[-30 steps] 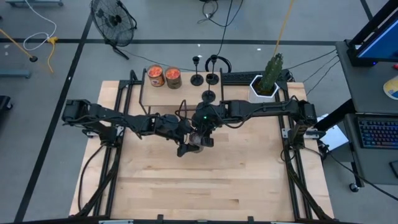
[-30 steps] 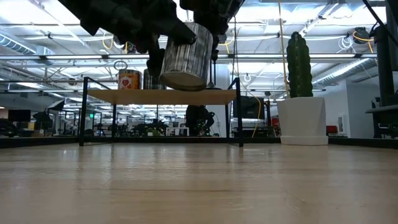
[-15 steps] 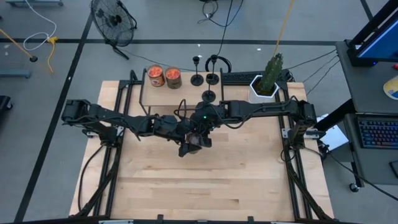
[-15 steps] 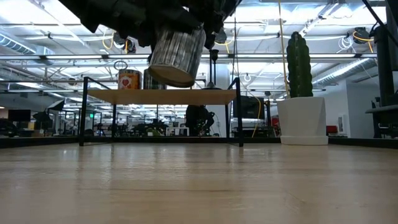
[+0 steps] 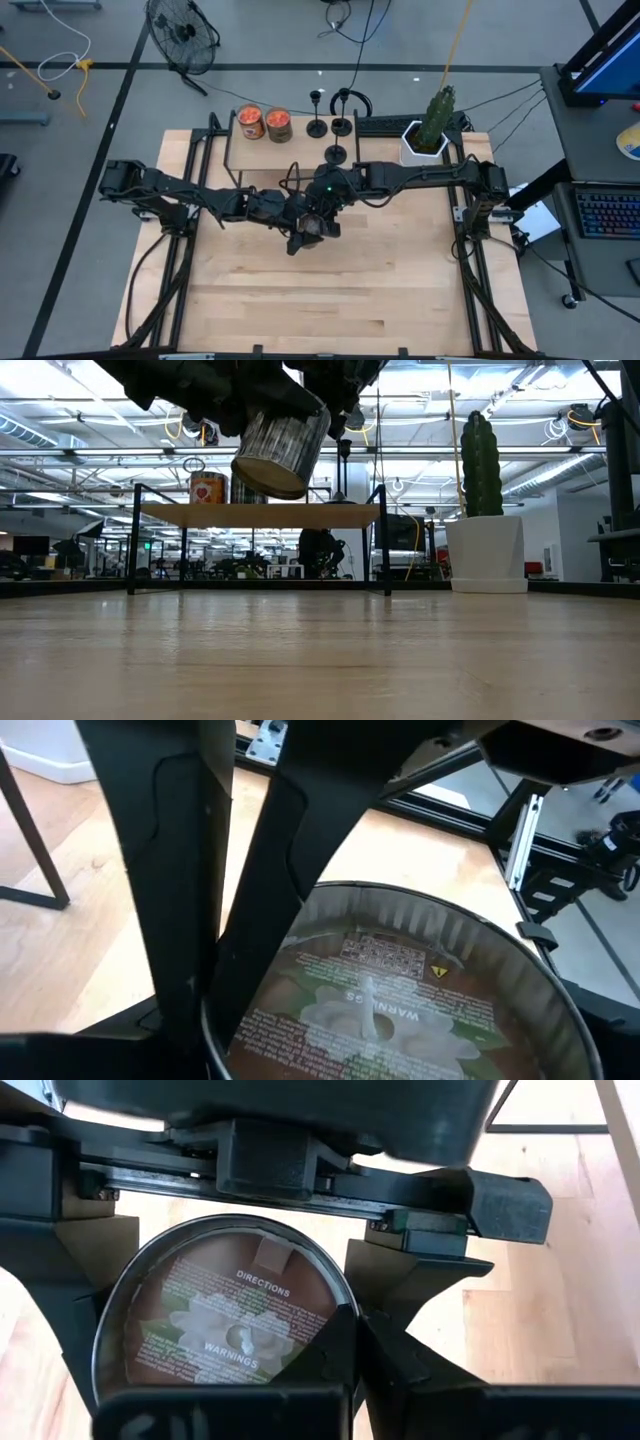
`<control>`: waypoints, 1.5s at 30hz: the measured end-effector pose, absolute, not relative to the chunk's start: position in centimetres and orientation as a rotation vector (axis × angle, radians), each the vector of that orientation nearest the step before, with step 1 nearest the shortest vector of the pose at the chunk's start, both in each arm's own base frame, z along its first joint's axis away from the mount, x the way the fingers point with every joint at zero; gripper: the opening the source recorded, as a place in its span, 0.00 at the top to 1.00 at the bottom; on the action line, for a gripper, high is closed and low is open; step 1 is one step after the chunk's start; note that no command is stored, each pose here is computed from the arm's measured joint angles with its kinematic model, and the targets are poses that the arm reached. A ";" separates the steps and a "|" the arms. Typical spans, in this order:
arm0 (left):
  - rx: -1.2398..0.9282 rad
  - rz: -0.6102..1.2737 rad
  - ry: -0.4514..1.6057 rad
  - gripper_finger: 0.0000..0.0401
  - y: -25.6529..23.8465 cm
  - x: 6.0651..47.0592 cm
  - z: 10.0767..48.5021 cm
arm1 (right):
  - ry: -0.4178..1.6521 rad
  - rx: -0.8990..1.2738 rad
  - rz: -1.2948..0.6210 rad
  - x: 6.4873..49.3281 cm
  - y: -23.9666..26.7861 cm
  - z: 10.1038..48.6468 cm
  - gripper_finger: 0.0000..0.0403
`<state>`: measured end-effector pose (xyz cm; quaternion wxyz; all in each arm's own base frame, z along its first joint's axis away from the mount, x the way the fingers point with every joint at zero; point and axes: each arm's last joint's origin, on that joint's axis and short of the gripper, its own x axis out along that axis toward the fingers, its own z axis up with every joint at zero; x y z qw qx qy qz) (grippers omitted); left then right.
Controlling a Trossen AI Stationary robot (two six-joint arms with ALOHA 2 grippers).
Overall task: Pick & Place candle stick holders
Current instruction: Put the brown scented candle can on the shelf
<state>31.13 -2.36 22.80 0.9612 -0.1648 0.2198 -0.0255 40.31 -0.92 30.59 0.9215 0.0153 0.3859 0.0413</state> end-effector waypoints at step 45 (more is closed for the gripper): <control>-0.170 0.737 0.251 0.14 0.5 22.5 30.0 | 0.997 -0.070 -0.035 32.2 -2.0 35.5 0.70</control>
